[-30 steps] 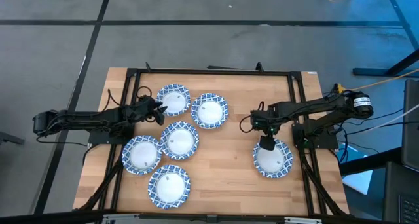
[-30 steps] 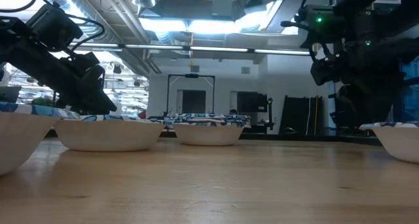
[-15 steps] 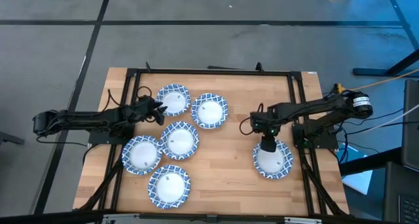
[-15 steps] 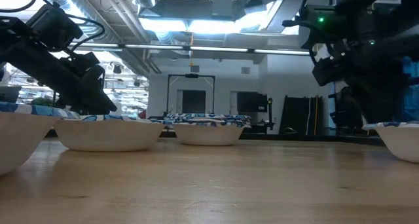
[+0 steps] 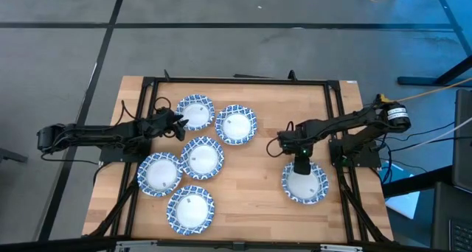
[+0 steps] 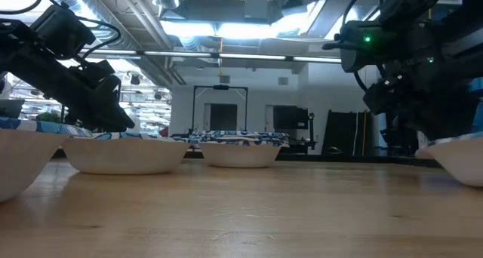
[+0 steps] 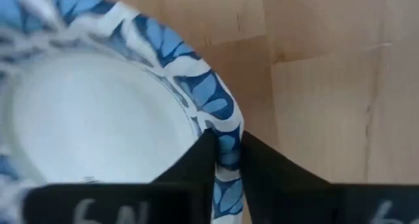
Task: Nest bowls inside each other
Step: Stack the white and blue bowl on the white and blue bowl on the table
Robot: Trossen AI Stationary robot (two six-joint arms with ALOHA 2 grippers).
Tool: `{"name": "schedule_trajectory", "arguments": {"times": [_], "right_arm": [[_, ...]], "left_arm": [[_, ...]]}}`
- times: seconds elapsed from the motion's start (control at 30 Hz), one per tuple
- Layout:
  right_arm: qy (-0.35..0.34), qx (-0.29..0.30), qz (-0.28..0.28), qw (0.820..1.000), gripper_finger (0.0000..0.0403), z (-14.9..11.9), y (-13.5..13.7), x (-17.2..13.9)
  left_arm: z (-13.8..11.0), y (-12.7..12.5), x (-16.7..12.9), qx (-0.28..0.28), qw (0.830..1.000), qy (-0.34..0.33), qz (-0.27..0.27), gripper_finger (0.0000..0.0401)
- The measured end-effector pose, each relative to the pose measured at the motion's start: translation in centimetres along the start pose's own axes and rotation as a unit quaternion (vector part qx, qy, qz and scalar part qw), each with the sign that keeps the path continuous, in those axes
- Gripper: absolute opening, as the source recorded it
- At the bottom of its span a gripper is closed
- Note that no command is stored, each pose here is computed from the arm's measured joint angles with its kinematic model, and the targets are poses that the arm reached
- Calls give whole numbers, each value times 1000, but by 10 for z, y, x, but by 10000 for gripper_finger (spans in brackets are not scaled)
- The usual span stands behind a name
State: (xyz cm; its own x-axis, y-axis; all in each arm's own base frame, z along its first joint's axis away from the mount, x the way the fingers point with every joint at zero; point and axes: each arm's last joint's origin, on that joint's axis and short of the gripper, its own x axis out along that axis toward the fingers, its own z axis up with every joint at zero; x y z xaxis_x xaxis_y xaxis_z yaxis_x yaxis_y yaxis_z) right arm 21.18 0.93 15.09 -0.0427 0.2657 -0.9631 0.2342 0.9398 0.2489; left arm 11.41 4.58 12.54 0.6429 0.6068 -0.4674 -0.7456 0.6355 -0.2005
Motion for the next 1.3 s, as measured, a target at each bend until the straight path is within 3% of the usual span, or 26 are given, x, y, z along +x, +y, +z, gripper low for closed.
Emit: {"name": "schedule_trajectory", "arguments": {"times": [0.13,0.3,0.5,0.63,0.73,0.87,1.0,1.3], "right_arm": [[-5,3,15,1000,11,1,1,-1],[-49,35,39,997,12,12,-4,-13],[-146,50,59,986,7,43,-7,-63],[-242,55,39,968,7,64,-10,-111],[-329,70,-13,941,5,83,-13,-146],[-397,51,-33,916,5,111,-20,-177],[-391,37,-65,917,5,142,-36,-178],[-330,54,-84,939,5,196,-84,-137]], "left_arm": [[0,0,0,0,1000,0,0,163],[0,0,0,-1,1000,0,0,163],[0,0,0,-3,1000,0,0,163],[0,0,0,-3,1000,0,0,163],[0,0,0,-3,1000,0,0,163],[0,0,0,-2,1000,0,0,163],[0,0,0,-2,1000,0,0,163],[0,0,0,0,1000,0,0,163]]}}
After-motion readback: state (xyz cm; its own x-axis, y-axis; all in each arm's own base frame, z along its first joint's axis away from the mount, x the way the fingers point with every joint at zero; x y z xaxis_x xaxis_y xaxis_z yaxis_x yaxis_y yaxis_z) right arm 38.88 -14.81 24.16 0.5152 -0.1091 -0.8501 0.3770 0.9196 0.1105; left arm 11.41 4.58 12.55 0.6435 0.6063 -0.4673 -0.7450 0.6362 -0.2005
